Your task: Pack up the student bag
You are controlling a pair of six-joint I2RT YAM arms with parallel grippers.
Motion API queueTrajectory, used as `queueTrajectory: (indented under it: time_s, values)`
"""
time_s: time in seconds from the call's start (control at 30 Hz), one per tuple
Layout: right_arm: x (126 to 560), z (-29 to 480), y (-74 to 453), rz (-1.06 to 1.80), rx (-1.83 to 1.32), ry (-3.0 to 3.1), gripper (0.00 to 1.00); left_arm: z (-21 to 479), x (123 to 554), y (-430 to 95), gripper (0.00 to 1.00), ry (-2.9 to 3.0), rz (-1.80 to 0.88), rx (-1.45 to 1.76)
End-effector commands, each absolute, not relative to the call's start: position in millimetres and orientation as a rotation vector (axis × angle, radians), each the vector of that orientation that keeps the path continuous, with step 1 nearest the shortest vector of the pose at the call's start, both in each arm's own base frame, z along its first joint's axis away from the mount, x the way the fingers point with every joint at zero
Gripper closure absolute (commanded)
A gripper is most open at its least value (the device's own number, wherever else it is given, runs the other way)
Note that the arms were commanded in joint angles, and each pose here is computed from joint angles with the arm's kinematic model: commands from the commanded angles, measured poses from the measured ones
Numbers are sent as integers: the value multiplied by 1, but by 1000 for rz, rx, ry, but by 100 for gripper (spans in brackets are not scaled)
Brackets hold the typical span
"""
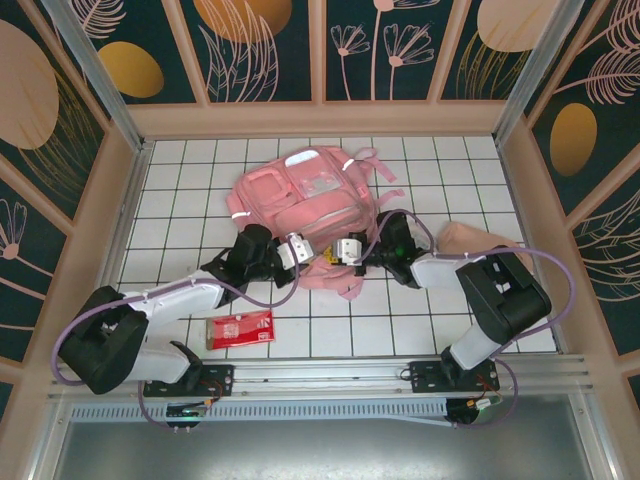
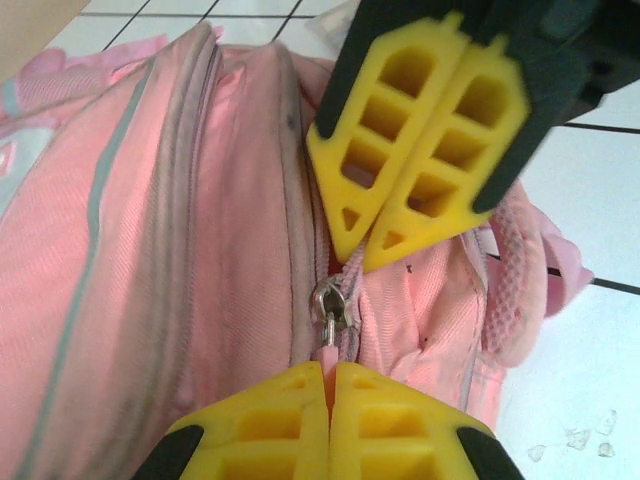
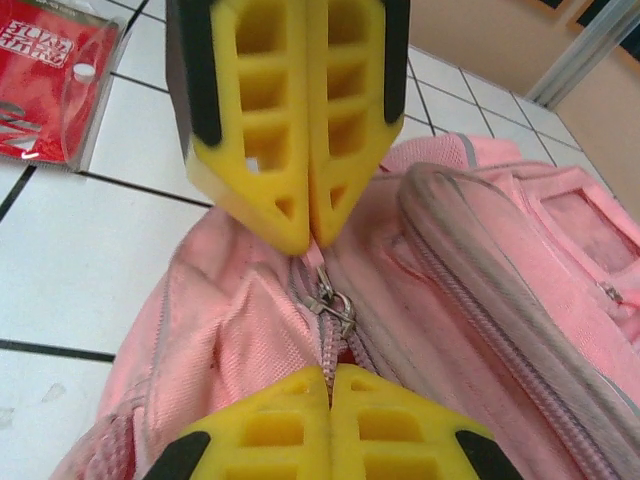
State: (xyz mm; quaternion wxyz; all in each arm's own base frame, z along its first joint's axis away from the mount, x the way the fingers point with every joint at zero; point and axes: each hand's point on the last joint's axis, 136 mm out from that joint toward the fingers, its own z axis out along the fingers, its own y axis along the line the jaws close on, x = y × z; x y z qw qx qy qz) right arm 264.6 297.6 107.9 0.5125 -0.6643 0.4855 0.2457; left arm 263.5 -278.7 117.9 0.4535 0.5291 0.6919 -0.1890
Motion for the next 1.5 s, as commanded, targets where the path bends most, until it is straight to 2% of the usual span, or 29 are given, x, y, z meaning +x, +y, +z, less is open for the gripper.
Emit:
queueTrajectory:
  time_s: [0.0, 0.1, 0.2, 0.47, 0.5, 0.57, 0.6, 0.8, 0.93, 1.1, 1.23, 1.3, 1.37, 1.4, 1.47]
  values:
    - [286, 94, 277, 497, -1587, 1285, 100, 118, 251, -275, 100, 1672, -477, 1421]
    - [286, 92, 278, 514, -1585, 1296, 100, 110, 263, -270, 100, 1698, -376, 1439]
    - [284, 94, 280, 536, -1577, 1291, 100, 102, 262, -273, 100, 1700, -388, 1491]
    - [283, 101, 284, 599, -1519, 1325, 100, 94, 281, -265, 100, 1731, -273, 1419]
    - [283, 100, 285, 615, -1511, 1337, 96, 93, 285, -262, 100, 1743, -239, 1408]
    - [281, 95, 288, 649, -1514, 1361, 79, 94, 286, -261, 100, 1730, -218, 1419]
    - [279, 93, 289, 665, -1516, 1376, 74, 97, 285, -262, 100, 1711, -225, 1424]
    - [263, 114, 282, 592, -1579, 1298, 63, 107, 283, -262, 100, 1652, -197, 1468]
    - [274, 124, 279, 449, -1607, 1233, 54, 118, 275, -267, 100, 1593, -235, 1490]
    - [290, 121, 297, 426, -1661, 1193, 49, 126, 270, -272, 100, 1498, -241, 1542]
    - [286, 104, 315, 406, -1740, 1168, 46, 123, 266, -274, 100, 1474, -251, 1577]
    - [286, 99, 320, 386, -1744, 1161, 48, 123, 266, -274, 100, 1471, -254, 1581]
    - [287, 88, 323, 315, -1762, 1150, 54, 125, 267, -274, 100, 1466, -249, 1575]
    - [286, 86, 324, 293, -1776, 1138, 58, 125, 267, -274, 100, 1460, -242, 1573]
    - [289, 79, 323, 224, -1786, 1136, 75, 126, 267, -273, 100, 1448, -226, 1579]
